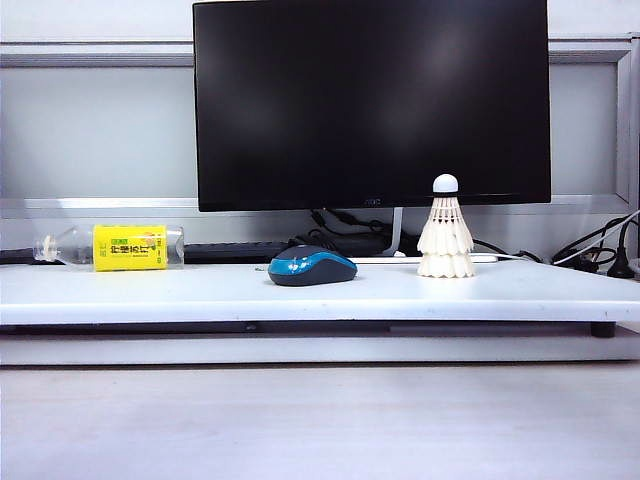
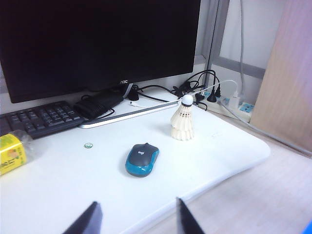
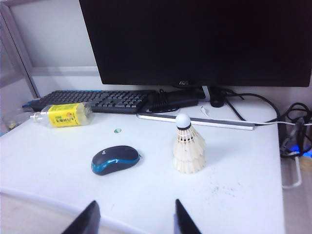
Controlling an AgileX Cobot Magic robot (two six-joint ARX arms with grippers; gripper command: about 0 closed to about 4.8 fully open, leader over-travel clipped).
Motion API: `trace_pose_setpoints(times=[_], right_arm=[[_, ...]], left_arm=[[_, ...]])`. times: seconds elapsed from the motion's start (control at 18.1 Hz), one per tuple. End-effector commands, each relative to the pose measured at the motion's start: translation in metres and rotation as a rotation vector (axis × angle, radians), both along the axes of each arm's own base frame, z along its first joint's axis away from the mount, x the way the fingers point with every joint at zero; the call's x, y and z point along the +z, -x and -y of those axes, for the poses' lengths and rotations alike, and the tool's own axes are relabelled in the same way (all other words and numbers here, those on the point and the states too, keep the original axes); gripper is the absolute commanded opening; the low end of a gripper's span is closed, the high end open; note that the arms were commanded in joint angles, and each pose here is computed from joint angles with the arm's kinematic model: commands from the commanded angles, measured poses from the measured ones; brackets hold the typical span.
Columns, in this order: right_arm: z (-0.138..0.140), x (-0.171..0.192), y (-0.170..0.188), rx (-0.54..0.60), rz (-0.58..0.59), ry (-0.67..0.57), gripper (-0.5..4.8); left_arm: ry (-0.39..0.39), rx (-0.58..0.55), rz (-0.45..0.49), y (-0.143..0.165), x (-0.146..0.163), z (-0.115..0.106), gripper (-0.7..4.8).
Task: Stack the badminton balls on the table vertically.
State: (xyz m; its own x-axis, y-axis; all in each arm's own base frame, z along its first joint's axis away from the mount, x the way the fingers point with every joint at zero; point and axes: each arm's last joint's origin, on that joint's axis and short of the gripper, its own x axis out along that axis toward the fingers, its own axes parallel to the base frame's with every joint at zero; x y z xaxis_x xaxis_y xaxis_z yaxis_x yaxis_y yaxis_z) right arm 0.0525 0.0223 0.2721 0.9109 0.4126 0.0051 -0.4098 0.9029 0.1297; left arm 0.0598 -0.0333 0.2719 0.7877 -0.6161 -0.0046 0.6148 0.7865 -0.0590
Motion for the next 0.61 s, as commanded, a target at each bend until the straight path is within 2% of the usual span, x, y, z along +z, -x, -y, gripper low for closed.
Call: trace_pose_setpoints(times=[0.06,0.33,0.61], right_arm=[[-0.002,-0.013,-0.004,0.0,0.021,-0.032,1.98],[-0.006,-0.041,-0.016,-0.002,-0.015,-0.086,1.98],[-0.01,-0.06,-0.025,-0.008,-0.012,-0.088,1.98]], left_arm=[[0.014,-0.003,0.018,-0.008,-0.012,0.003,2.05],[0.092,0.047,-0.022,-0.019,-0.034,0.006,2.05],[0.066,0.05,-0.088,-0.026,-0.064,0.009,2.05]])
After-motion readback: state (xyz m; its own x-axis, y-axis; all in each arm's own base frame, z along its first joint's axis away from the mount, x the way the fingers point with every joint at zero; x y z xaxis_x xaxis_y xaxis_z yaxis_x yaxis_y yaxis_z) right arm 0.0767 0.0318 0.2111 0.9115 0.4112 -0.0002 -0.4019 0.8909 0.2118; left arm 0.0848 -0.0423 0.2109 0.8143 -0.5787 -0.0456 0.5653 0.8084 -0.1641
